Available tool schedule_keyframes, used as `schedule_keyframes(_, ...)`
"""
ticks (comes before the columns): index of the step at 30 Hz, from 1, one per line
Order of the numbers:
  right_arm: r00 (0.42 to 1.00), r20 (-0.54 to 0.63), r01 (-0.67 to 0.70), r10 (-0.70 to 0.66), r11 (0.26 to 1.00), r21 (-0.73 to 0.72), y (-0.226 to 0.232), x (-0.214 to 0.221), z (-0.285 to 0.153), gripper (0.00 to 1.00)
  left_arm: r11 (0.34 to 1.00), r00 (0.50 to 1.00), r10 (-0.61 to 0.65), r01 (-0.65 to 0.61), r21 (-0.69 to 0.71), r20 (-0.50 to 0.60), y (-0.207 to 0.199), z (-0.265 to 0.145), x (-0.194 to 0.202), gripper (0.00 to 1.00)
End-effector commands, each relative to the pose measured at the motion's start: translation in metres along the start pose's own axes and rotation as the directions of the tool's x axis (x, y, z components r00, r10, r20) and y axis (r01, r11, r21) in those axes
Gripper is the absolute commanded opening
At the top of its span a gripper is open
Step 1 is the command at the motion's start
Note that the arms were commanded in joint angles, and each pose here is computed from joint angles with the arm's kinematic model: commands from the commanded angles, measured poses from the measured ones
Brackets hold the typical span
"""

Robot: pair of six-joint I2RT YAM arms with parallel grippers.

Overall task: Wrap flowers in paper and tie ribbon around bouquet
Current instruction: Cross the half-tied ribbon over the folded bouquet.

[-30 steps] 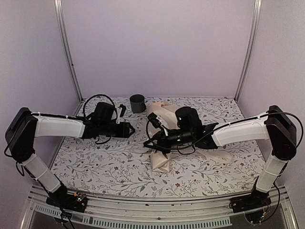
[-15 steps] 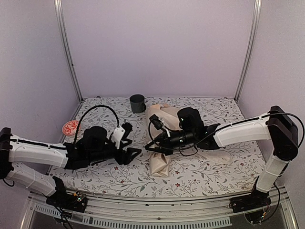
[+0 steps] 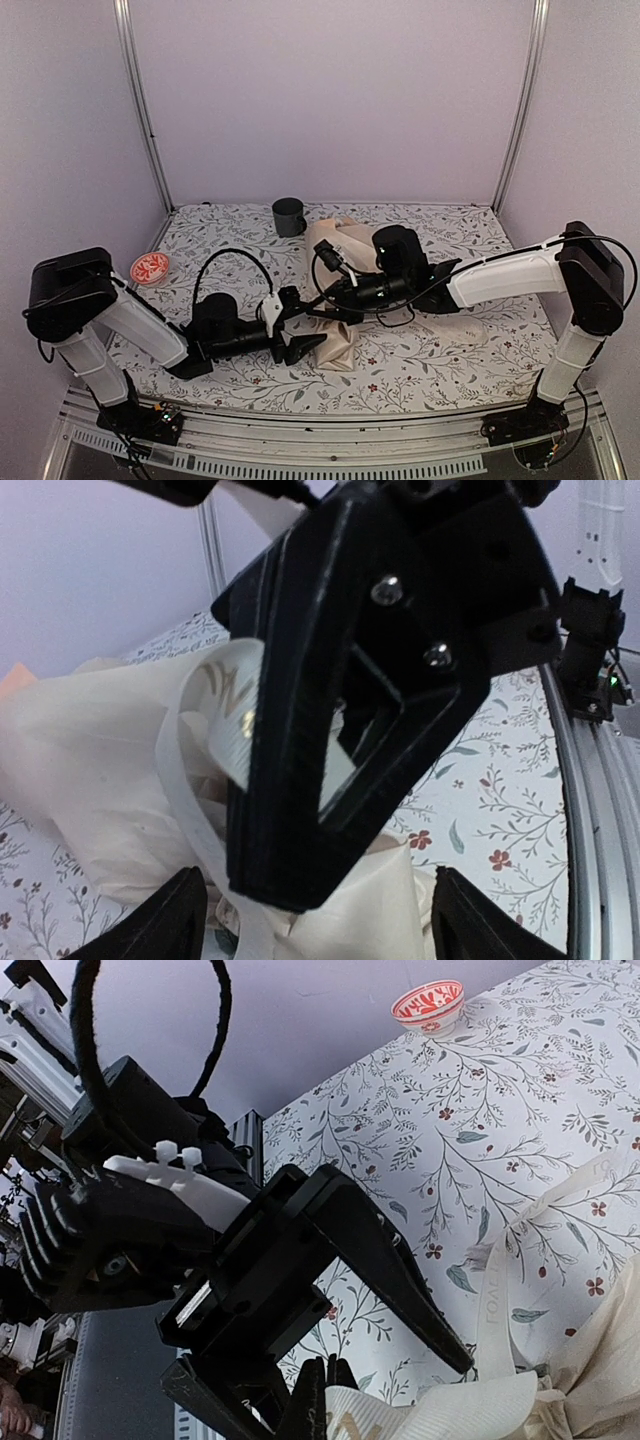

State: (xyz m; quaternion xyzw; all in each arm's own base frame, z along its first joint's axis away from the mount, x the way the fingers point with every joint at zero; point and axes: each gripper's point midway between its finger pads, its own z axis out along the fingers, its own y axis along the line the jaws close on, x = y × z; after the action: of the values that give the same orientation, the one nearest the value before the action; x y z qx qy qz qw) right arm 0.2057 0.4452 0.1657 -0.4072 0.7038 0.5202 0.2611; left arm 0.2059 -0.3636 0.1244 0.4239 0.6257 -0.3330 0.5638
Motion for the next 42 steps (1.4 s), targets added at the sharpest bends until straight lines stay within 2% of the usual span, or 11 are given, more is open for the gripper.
schedule_keyframes(1,1.000,0.023,0.000,0.000,1.000,0.002,-0.002,-0.008,0.001,0.00,0.996,0.977,0.018,-0.036,0.085,0.213,-0.008,0.000,-0.043,0.77)
schedule_keyframes(7,1.000,0.026,-0.012,0.011,1.000,0.015,-0.004,-0.011,0.002,0.00,0.995,0.973,0.035,-0.056,0.086,0.230,-0.002,-0.007,-0.032,0.78)
schedule_keyframes(11,0.999,0.032,-0.007,0.006,0.999,0.031,-0.006,-0.013,0.001,0.00,0.996,0.974,0.047,-0.063,0.067,0.223,0.002,-0.003,-0.025,0.83)
schedule_keyframes(14,0.999,0.033,-0.008,0.007,0.999,0.035,-0.006,-0.014,0.000,0.00,0.996,0.983,0.045,-0.059,0.069,0.180,0.005,0.009,-0.016,0.82)
schedule_keyframes(17,0.999,0.036,-0.004,0.002,0.999,0.039,-0.007,-0.016,0.000,0.00,0.999,0.990,0.038,-0.042,0.022,0.139,0.018,0.015,-0.007,0.78)
schedule_keyframes(19,0.999,0.037,0.000,-0.001,0.999,0.037,-0.006,-0.017,0.000,0.00,1.000,0.988,0.024,-0.026,0.014,0.153,0.022,0.008,-0.007,0.74)
schedule_keyframes(21,0.999,0.038,0.002,-0.003,0.999,0.034,-0.006,-0.019,0.000,0.00,0.999,0.987,0.008,-0.015,0.043,0.158,0.019,0.005,-0.004,0.69)
schedule_keyframes(25,0.999,0.032,0.001,-0.002,0.999,0.038,-0.006,-0.019,0.000,0.00,0.996,0.994,-0.034,0.025,0.089,0.100,0.015,0.020,0.012,0.58)
schedule_keyframes(28,1.000,0.030,0.006,-0.007,0.999,0.042,-0.005,-0.019,0.000,0.00,0.995,0.986,-0.048,0.033,0.096,0.158,0.015,0.016,0.002,0.47)
schedule_keyframes(32,1.000,0.017,-0.001,0.000,0.999,0.040,-0.006,-0.016,0.000,0.00,0.993,0.990,-0.059,0.045,0.109,0.131,0.014,0.020,0.014,0.37)
schedule_keyframes(42,1.000,0.006,-0.011,0.011,0.999,0.035,-0.005,-0.012,0.000,0.00,0.991,0.987,-0.061,0.043,0.123,0.147,0.015,0.029,0.010,0.36)
